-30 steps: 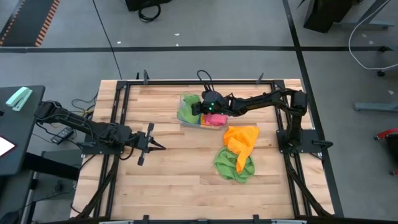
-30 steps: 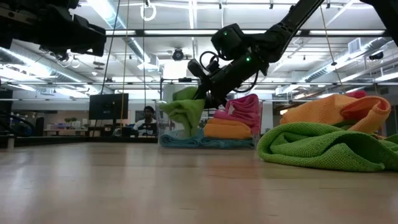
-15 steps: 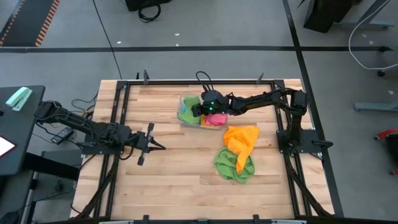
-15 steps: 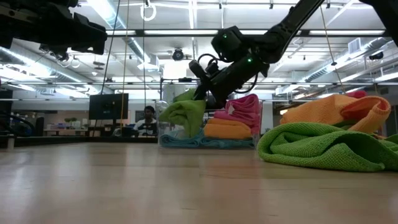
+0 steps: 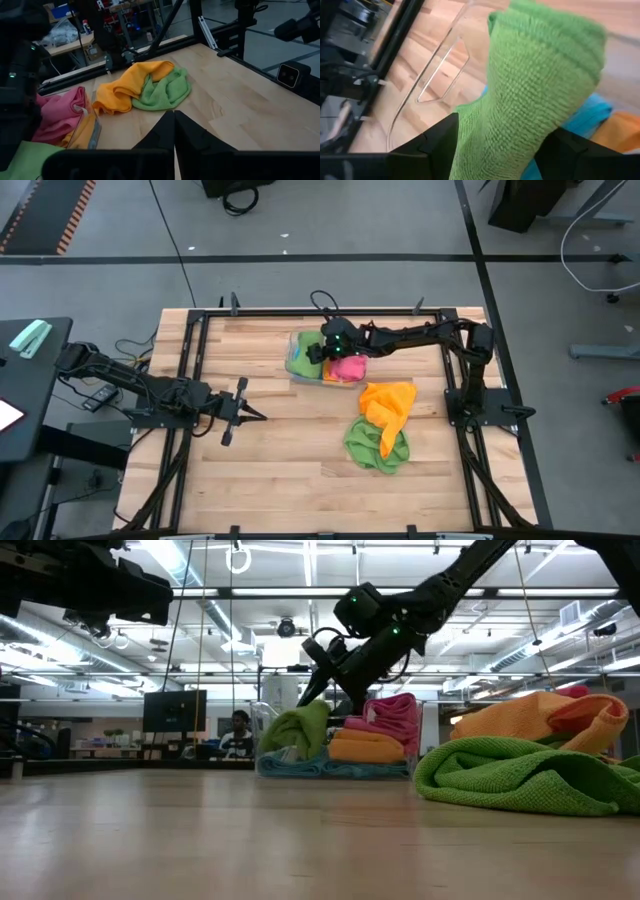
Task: Fold microfiber towels
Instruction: Put the folded green microfiber cloth into the transparent bin
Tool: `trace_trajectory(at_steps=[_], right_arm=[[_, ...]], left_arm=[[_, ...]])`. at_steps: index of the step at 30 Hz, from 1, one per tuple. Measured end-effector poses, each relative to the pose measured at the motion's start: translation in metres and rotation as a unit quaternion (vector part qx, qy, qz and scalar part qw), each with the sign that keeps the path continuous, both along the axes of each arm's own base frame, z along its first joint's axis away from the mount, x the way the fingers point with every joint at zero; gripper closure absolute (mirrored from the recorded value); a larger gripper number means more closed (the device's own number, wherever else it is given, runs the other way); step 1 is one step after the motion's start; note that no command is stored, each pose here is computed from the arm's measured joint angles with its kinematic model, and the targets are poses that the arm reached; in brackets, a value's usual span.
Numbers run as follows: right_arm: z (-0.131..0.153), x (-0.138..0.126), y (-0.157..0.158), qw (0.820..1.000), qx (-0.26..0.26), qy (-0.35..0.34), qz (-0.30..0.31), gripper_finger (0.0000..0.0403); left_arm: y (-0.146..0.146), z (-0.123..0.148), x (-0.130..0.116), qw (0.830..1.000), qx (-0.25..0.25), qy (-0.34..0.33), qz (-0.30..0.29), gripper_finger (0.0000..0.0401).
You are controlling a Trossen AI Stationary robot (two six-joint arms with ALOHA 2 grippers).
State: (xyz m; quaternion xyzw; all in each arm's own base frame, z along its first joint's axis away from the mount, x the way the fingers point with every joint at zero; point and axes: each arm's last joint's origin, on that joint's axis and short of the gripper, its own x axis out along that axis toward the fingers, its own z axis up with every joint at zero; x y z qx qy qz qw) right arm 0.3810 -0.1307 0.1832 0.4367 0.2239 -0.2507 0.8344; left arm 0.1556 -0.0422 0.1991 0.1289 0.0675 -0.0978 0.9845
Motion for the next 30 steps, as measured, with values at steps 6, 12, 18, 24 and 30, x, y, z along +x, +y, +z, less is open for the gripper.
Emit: trace_trajectory(at_steps=[6, 12, 18, 24, 30], right_arm=[[0.024, 0.010, 0.000, 0.999, -0.024, 0.033, 0.001, 0.0162], [0.051, 0.012, -0.001, 0.995, -0.029, 0.097, 0.012, 0.0162], [0.082, 0.023, 0.015, 0.979, -0.132, 0.121, 0.100, 0.0162], [0.074, 0.035, 0.051, 0.929, -0.286, 0.129, 0.195, 0.0162], [0.047, 0.032, 0.044, 0.887, -0.384, 0.109, 0.233, 0.0174]], left_arm=[[0.000, 0.000, 0.000, 1.000, 0.005, -0.001, -0.001, 0.0380], [0.000, 0.000, 0.000, 1.000, -0.004, 0.003, 0.001, 0.0369], [0.000, -0.002, 0.000, 1.000, -0.004, 0.010, 0.001, 0.0384], [0.000, 0.000, 0.000, 1.000, 0.001, 0.000, 0.000, 0.0389], [0.000, 0.002, 0.000, 1.000, 0.005, -0.013, -0.001, 0.0376]])
